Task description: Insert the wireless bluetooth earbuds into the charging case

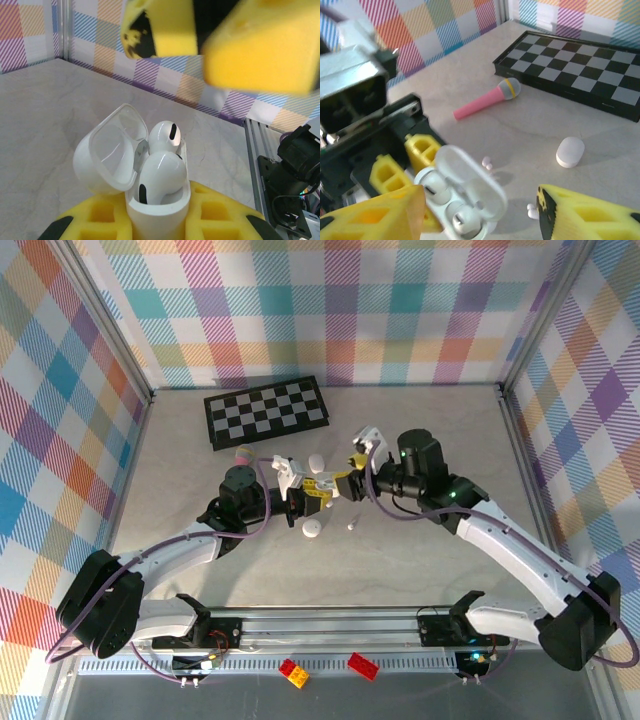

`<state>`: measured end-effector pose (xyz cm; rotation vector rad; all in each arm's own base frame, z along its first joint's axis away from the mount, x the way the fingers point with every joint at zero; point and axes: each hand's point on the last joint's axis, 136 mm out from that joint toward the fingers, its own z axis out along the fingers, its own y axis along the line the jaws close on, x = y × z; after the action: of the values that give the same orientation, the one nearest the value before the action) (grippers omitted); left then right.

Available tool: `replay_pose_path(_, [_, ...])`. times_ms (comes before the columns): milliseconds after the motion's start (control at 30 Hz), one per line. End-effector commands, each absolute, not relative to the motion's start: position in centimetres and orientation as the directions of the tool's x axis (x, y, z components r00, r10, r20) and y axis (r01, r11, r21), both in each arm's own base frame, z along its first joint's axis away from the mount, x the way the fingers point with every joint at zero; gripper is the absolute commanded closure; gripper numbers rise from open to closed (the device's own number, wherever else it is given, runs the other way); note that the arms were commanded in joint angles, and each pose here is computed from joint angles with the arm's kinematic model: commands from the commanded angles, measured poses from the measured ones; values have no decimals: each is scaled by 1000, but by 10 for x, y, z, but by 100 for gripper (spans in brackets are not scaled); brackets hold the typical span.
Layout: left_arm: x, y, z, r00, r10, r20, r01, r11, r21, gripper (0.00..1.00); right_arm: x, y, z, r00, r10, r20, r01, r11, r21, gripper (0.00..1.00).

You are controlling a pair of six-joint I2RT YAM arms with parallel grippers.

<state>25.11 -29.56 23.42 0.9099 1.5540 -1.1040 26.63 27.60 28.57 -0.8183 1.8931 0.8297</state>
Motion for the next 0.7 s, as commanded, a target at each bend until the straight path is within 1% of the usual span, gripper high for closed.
replay_pose_path(0, [246, -295, 242, -192, 17, -981, 946, 271, -180, 95, 273, 288, 296, -531, -103, -841, -760, 496, 420, 33])
replay_pose_path(133, [242, -294, 245, -183, 17, -983, 950, 261, -173, 95, 267, 302, 291, -607, -145, -782, -761, 390, 519, 27])
replay_pose_path(200, [241, -293, 244, -184, 23, -983, 949, 266, -172, 95, 260, 307, 291, -615, -170, -770, -771, 338, 540, 27])
replay_pose_path(333, [242, -293, 245, -188, 25, -982, 946, 273, -174, 95, 243, 310, 291, -613, -215, -760, -787, 252, 563, 33])
replay_pose_path(400, [243, -293, 246, -190, 21, -982, 945, 276, -176, 95, 239, 308, 290, -613, -233, -755, -788, 247, 564, 37])
replay_pose_path(467, [244, -293, 246, -192, 22, -981, 944, 278, -178, 95, 237, 306, 288, -614, -242, -751, -787, 249, 564, 46])
replay_pose_path(533, [244, -293, 245, -198, 26, -980, 943, 279, -183, 95, 232, 304, 289, -608, -253, -752, -793, 232, 563, 48])
replay_pose_path(667, [245, -294, 245, -198, 27, -980, 943, 279, -183, 95, 229, 301, 292, -589, -253, -768, -807, 232, 542, 48])
